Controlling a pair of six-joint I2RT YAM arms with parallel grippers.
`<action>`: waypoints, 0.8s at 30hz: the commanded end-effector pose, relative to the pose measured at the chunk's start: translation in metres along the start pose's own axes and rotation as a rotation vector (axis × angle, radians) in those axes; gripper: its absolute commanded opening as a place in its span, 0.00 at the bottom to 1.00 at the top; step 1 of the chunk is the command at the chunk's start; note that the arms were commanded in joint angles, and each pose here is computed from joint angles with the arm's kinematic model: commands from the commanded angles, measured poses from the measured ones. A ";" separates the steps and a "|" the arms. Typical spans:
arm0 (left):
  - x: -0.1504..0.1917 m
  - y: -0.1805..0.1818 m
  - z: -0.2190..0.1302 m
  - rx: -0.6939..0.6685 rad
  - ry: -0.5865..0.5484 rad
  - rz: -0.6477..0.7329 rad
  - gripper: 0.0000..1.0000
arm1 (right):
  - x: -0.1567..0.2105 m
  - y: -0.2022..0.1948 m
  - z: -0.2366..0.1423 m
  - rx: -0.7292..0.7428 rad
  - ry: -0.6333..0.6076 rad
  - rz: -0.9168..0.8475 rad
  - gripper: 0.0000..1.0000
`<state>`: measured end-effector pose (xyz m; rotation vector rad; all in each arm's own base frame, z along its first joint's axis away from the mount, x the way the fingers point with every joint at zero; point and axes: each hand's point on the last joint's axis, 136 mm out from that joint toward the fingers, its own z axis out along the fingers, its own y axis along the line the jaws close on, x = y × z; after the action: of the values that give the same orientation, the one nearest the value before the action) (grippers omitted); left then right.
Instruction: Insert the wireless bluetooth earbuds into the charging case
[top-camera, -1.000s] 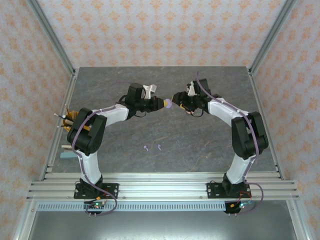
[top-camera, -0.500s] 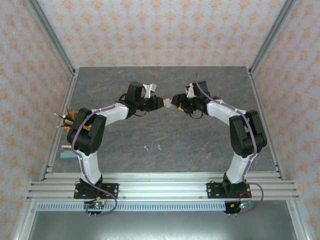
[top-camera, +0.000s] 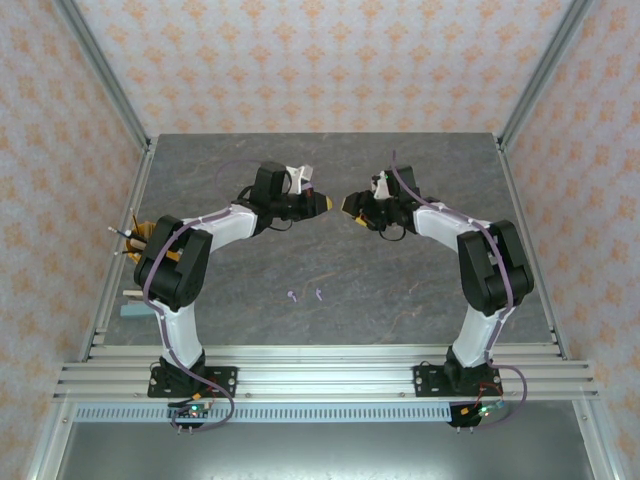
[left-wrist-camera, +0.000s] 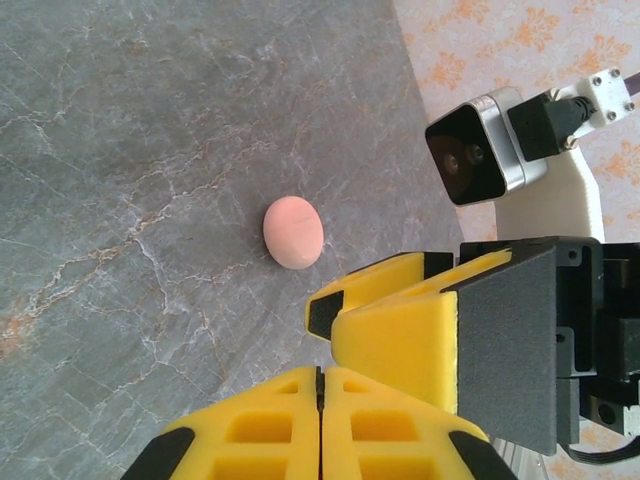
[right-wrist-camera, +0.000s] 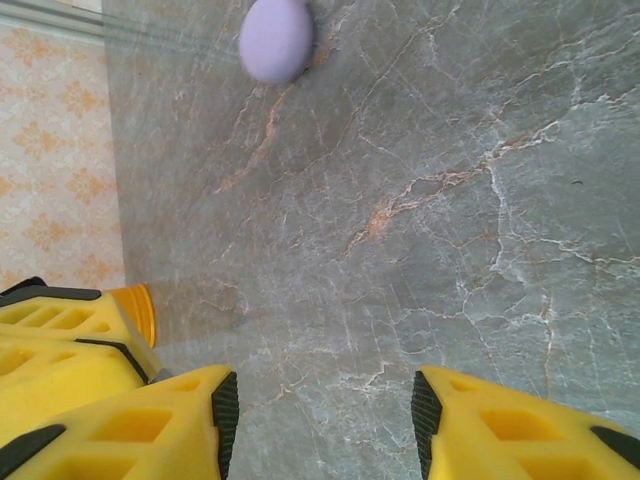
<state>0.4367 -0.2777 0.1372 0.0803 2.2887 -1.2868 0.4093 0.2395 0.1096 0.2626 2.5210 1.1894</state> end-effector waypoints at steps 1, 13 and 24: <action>-0.019 0.006 -0.016 -0.059 -0.093 0.019 0.11 | -0.010 -0.009 0.000 0.045 -0.048 0.039 0.51; -0.081 0.111 -0.057 -0.434 -0.256 -0.191 0.86 | -0.023 0.003 -0.001 0.204 -0.053 0.036 0.65; -0.113 0.156 -0.023 -0.618 -0.081 -0.168 0.96 | -0.013 0.023 0.006 0.218 -0.029 -0.009 0.70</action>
<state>0.5816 -0.1581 0.1001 -0.3875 2.4167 -0.6930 0.4231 0.2584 0.1202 0.3260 2.6237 0.9475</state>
